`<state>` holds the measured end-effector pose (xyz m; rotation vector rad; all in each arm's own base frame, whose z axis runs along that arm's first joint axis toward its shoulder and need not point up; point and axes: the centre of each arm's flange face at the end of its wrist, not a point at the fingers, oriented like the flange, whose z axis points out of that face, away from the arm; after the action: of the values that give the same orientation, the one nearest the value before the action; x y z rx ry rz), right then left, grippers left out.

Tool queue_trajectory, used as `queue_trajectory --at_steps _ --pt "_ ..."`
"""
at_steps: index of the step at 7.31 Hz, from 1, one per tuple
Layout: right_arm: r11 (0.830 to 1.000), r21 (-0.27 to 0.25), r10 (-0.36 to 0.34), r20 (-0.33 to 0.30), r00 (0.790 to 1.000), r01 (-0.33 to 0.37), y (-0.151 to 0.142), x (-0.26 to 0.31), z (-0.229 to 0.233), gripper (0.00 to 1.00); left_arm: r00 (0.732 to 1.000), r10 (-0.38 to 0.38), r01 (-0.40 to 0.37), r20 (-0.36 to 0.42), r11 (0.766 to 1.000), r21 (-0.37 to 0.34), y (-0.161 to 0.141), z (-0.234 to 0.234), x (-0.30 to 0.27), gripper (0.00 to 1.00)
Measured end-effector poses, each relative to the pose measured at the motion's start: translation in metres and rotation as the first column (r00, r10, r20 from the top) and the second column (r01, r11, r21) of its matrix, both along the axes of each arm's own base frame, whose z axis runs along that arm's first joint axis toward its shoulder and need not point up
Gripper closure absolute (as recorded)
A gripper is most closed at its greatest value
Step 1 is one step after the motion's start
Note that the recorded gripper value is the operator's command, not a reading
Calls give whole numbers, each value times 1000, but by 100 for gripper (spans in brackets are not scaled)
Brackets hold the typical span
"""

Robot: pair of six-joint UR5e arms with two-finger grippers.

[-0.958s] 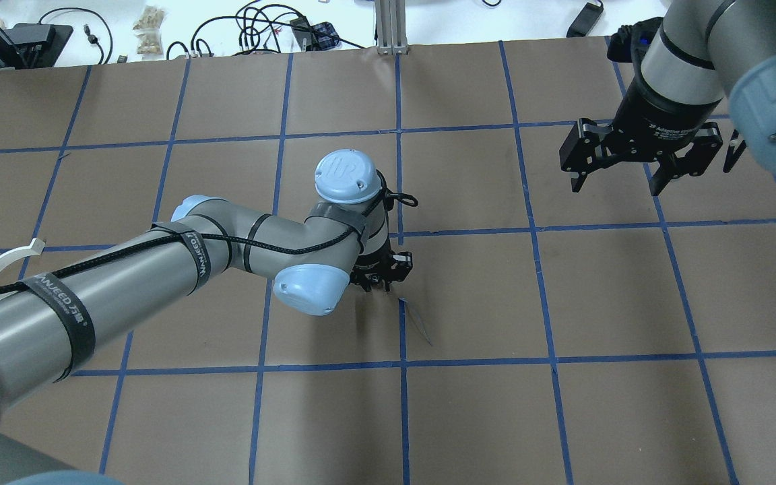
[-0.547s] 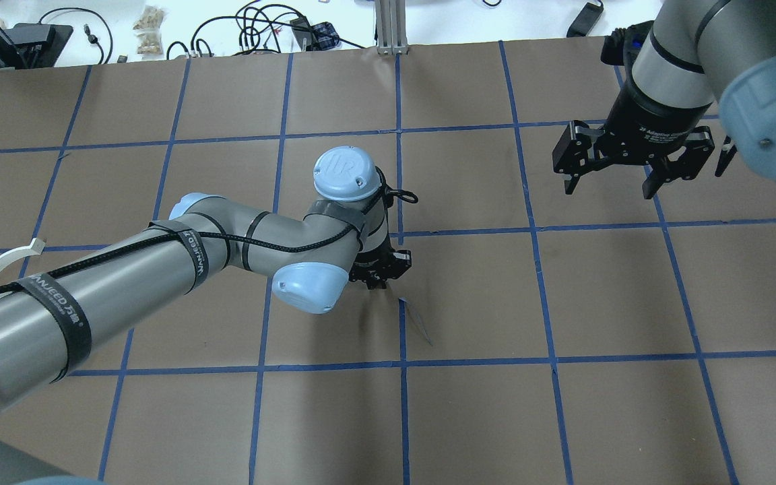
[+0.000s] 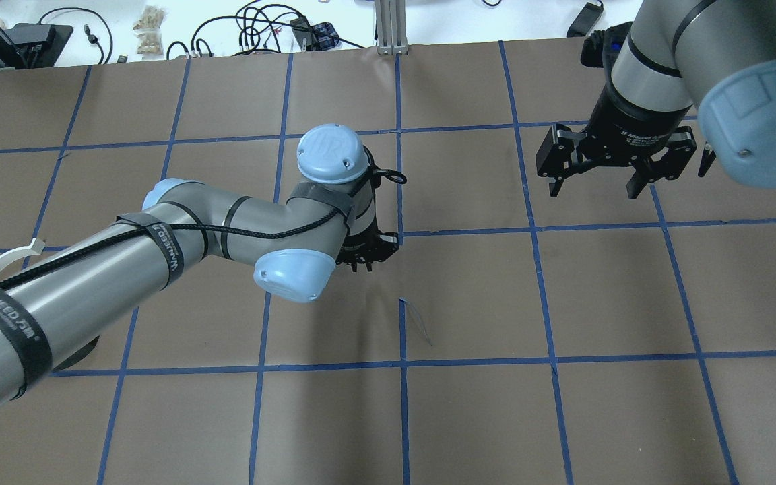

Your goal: Place bearing gear from tray to pile

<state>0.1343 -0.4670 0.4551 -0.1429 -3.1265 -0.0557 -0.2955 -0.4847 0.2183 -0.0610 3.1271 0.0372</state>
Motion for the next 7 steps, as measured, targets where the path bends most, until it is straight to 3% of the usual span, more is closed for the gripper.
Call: queue_trajectory --at_steps 2,3,5,7 --pt "1000 -10 3 -3 1000 -3 0 -1 5 0 992 122 -122 39 992 -1 -32 20 77 100" --pt "1000 -14 2 -8 1000 -2 2 -2 8 0 989 140 -140 54 990 -4 -48 29 129 100" --pt "1000 -18 -2 -18 1000 1 5 -3 9 0 991 73 -76 109 997 20 -68 37 255 100" --pt "1000 -26 -2 -20 1000 2 8 -3 12 0 994 -22 14 104 997 72 -62 31 377 100"
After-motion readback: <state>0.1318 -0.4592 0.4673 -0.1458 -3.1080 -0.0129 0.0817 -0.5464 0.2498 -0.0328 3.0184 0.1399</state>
